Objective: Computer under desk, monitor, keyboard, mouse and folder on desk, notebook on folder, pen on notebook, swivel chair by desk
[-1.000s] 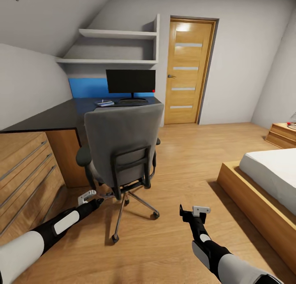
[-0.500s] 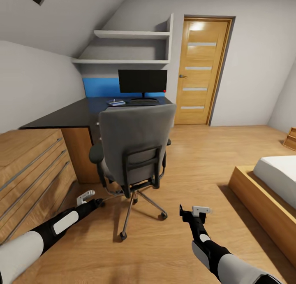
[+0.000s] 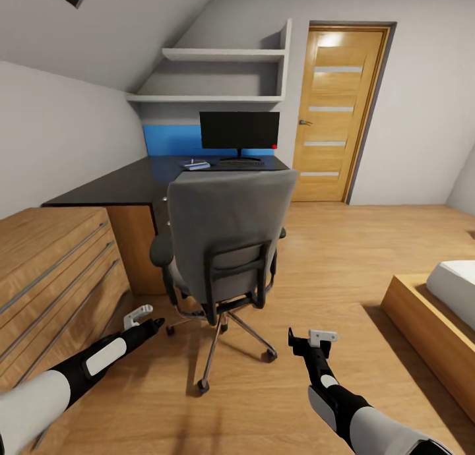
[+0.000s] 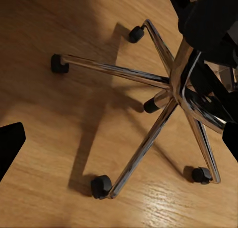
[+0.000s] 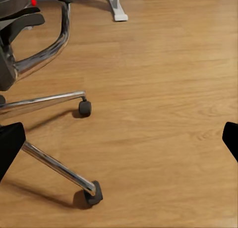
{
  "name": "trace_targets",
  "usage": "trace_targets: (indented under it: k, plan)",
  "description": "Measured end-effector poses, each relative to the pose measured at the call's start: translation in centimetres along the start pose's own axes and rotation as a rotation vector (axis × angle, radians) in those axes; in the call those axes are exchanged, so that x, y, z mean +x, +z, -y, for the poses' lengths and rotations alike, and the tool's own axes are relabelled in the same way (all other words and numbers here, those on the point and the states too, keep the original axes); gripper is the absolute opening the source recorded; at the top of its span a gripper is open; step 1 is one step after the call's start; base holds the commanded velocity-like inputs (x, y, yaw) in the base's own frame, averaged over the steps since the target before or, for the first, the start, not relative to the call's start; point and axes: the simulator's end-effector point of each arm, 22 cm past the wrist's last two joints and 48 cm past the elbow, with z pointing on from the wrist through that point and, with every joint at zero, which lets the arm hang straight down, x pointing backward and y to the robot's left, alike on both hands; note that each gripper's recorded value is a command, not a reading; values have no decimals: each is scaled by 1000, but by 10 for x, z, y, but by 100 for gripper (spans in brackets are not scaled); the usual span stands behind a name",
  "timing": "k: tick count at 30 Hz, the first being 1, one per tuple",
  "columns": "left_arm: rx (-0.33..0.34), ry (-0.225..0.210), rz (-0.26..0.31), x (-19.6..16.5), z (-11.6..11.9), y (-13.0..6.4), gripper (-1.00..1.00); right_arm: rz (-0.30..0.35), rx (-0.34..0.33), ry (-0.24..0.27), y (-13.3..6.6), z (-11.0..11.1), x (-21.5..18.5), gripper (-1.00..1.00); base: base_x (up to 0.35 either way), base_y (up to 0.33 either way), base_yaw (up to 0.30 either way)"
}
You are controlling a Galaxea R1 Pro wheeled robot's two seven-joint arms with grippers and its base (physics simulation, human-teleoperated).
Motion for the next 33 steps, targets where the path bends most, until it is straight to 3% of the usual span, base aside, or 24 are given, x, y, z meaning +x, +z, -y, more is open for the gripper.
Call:
trace_targets:
  k: [21, 33]
  plan:
    - [1, 2, 0, 1, 1, 0, 100, 0, 2, 0, 0, 2, 0, 100, 125, 0, 0]
    - [5, 3, 4, -2, 3, -1, 100, 5, 2, 1, 0, 1, -3, 100, 276, 0, -52]
